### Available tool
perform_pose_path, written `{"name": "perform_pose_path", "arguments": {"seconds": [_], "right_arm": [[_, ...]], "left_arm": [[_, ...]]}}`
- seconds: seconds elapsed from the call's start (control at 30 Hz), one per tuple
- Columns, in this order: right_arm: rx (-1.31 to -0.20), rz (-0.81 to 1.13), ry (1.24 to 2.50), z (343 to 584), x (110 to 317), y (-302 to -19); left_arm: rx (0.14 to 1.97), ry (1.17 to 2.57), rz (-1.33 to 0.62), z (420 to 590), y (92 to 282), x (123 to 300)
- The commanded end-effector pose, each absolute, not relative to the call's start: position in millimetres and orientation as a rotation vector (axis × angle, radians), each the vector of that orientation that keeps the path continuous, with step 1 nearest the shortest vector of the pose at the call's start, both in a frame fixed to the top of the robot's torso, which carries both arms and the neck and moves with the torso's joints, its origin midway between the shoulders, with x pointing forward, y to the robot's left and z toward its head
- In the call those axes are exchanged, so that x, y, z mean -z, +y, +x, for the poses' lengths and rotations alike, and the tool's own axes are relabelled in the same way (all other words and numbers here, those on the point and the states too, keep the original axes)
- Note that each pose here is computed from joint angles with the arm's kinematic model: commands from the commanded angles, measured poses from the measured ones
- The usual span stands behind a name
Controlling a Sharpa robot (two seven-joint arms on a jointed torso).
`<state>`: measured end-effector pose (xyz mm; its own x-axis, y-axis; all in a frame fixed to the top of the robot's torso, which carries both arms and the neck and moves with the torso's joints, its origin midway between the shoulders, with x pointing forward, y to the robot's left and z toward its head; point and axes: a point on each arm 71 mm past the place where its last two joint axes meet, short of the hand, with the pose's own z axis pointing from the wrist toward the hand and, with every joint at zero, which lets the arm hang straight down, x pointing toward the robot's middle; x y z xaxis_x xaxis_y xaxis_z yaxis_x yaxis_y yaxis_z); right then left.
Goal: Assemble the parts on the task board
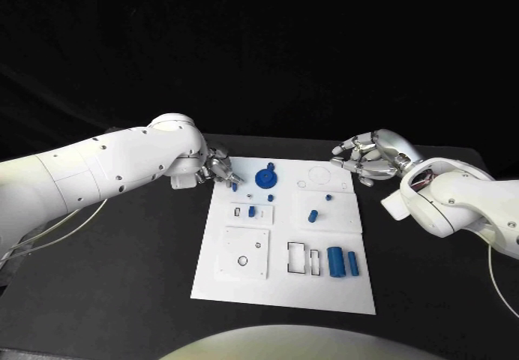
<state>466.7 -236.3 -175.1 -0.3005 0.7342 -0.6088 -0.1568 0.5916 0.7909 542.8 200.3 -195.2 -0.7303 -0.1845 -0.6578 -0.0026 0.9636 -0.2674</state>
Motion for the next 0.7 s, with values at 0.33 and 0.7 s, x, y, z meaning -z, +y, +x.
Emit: {"name": "perform_pose_path", "arguments": {"seconds": [0.33, 0.7], "right_arm": [[-0.962, 0.472, 1.663, 465.9, 175.5, -234.4], [-0.963, 0.471, 1.665, 465.8, 175.6, -234.3]], "left_arm": [[0.344, 2.391, -0.13, 542.3, 196.9, 196.6], [0.345, 2.395, -0.139, 543.2, 196.1, 199.4]]}}
